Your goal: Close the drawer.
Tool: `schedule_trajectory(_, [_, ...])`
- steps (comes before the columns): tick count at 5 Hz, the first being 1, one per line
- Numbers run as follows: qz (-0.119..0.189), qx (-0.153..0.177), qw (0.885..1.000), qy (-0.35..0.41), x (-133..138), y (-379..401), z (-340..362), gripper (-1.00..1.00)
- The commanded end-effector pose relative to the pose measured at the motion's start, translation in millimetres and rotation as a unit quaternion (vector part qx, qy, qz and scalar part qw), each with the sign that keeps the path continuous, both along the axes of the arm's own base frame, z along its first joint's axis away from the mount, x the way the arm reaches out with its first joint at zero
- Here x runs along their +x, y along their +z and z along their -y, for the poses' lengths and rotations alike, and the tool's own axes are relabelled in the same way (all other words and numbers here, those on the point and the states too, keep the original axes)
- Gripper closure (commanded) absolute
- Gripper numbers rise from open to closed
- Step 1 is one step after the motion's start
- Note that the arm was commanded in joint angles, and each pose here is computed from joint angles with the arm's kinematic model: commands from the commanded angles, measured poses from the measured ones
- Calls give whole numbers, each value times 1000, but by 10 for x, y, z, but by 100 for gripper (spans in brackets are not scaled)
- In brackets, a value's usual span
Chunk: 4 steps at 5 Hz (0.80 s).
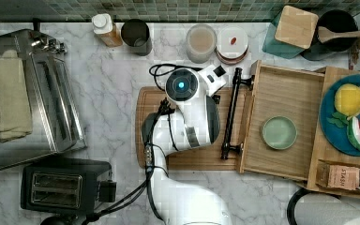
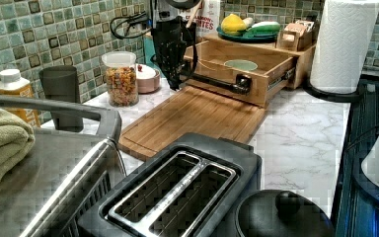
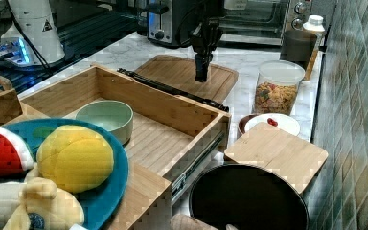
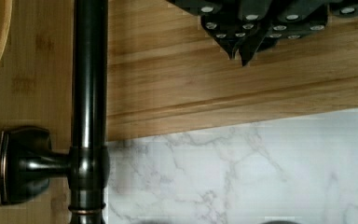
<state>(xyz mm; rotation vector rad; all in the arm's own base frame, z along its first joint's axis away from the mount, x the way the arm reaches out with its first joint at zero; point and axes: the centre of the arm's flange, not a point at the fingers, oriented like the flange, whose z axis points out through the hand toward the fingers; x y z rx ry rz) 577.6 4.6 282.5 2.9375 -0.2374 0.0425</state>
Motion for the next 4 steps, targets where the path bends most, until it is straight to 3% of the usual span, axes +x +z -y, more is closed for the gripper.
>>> schedule_trajectory(1, [-21, 1, 1000, -23, -270, -29, 646, 100])
schedule_trajectory(4, [-12, -3, 1000, -19, -283, 164, 1303, 100])
